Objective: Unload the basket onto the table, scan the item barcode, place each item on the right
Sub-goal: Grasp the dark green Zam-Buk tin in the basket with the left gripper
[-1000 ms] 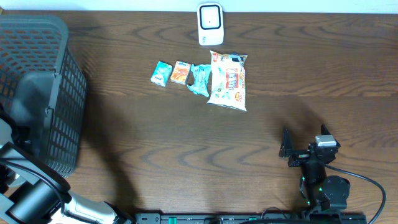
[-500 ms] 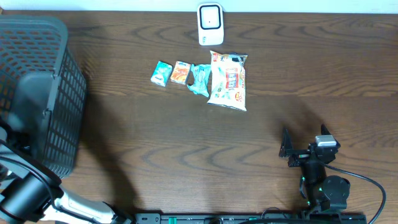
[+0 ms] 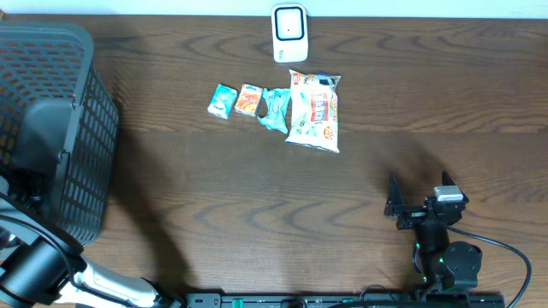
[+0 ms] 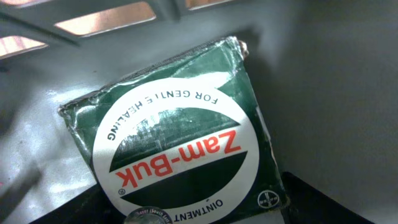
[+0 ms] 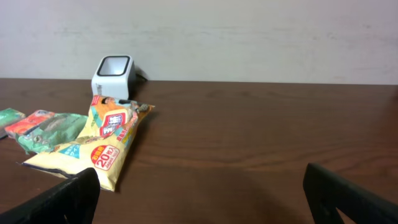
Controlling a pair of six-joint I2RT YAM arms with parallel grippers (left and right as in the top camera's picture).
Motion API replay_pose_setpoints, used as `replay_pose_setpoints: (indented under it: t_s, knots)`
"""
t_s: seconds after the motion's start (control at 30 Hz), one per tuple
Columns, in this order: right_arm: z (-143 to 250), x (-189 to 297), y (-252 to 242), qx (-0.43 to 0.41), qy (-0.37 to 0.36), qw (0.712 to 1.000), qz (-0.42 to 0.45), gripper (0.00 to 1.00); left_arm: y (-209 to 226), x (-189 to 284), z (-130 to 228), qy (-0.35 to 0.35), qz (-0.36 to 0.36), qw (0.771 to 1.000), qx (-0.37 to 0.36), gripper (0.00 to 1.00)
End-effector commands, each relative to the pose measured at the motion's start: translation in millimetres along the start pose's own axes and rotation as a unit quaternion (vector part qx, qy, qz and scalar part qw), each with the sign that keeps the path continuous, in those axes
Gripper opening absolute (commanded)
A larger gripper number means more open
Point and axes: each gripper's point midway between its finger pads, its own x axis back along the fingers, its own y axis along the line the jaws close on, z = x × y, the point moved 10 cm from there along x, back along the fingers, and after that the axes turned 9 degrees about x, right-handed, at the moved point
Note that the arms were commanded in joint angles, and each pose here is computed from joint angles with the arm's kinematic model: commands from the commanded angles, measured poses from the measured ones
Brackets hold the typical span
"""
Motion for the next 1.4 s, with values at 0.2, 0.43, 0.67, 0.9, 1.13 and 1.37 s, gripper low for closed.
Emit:
replay_pose_setpoints:
  t_s: [0.2,0.43,0.67,0.9,1.13,1.37]
  knots:
    - [0.1,0.2,1.2,0.004,-0.001,1.000,-0.004,0.99,2.7,-7.5,-4.8,-0.046,-0.051,0.997,0.048,0.76]
    - [0.1,0.2,1.2,0.004,-0.001,1.000,-0.004,0.99,-0.3,-6.9,-12.3,-0.076,-0.042,0.992,0.087,0.77]
    - [0.1,0.2,1.2,0.004,-0.001,1.000,-0.004,0.99,-2.2,-6.6,-15.9,-0.088,-0.035,0.992,0.089,0.77]
    - [0.1,0.2,1.2,0.004,-0.001,1.000,-0.004,0.99,-2.3,-5.9,-16.0,-0.089,-0.034,0.992,0.089,0.66]
    - [0.1,0.2,1.2,0.004,-0.001,1.000,-0.004,0.99,-1.7,13.0,-17.3,-0.101,-0.024,0.990,0.091,0.65]
    - [0.1,0.2,1.2,0.004,-0.001,1.000,-0.004,0.99,-7.1,64.2,-17.0,-0.131,0.035,0.987,0.091,0.65]
